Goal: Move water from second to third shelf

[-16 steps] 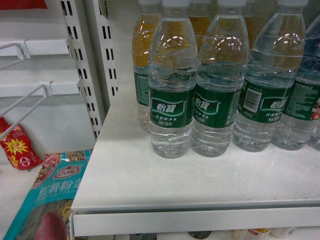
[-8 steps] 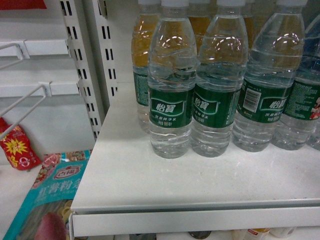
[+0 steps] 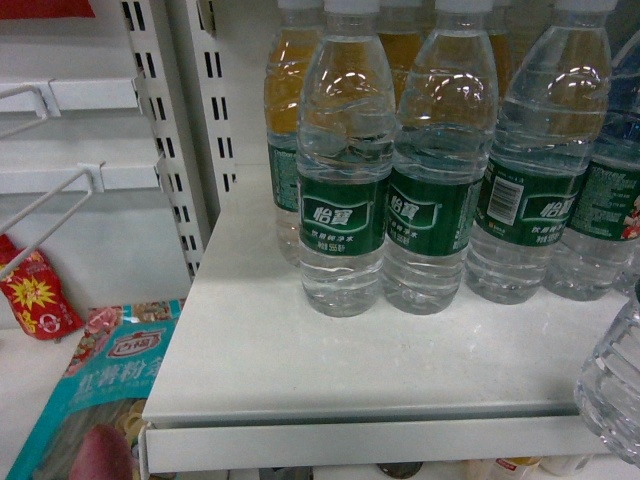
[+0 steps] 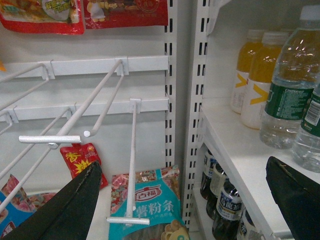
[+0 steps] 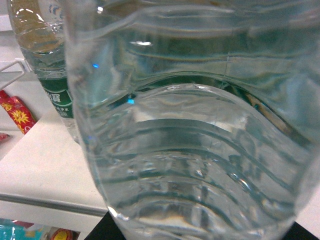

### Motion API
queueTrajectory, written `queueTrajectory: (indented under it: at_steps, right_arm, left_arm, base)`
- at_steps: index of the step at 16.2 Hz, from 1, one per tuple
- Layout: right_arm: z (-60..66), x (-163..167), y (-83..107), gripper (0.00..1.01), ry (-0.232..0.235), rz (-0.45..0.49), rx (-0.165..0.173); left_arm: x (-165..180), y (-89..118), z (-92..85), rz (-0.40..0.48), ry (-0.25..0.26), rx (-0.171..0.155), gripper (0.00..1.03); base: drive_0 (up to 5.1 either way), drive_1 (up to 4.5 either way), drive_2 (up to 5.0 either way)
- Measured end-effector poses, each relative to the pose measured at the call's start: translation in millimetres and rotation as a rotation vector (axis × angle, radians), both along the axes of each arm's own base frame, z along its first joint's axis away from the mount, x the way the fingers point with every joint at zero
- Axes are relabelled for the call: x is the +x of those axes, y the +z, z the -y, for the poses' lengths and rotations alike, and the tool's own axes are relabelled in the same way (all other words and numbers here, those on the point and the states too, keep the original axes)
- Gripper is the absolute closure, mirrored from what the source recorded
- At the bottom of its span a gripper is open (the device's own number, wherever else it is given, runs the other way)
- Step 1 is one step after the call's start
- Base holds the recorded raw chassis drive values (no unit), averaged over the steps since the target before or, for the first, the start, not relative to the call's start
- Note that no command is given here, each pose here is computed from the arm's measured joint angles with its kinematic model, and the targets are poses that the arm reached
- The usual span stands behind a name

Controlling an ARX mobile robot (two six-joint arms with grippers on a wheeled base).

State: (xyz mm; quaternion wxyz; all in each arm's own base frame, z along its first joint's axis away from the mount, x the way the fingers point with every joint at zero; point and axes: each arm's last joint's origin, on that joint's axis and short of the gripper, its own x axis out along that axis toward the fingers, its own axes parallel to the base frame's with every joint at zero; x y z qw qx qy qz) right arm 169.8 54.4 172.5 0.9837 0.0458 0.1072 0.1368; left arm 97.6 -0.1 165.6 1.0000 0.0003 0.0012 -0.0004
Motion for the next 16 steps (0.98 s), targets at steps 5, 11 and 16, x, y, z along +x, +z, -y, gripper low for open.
queueTrajectory:
  at_steps: [5, 11, 16]
  right_arm:
    - [-5.9, 29.3, 4.5, 0.63, -0.002, 0.016, -0.063]
    - [-9.1, 51.8, 1.5, 0.63, -0.009, -0.015, -0.079]
    - [-18.6, 56.6, -5.1, 0.63, 0.018, -0.04, -0.087]
  left_arm:
    - [0.0, 0.0, 0.0, 0.0, 0.0, 0.0, 0.05]
    - [0.0, 0.0, 0.0, 0.0, 0.0, 0.0, 0.05]
    - [0.0, 0.0, 0.0, 0.0, 0.0, 0.0, 0.05]
  base:
    - [-5.0, 2.37, 2.4]
    - [-5.0, 2.37, 2.4]
    - [-5.0, 2.37, 2.4]
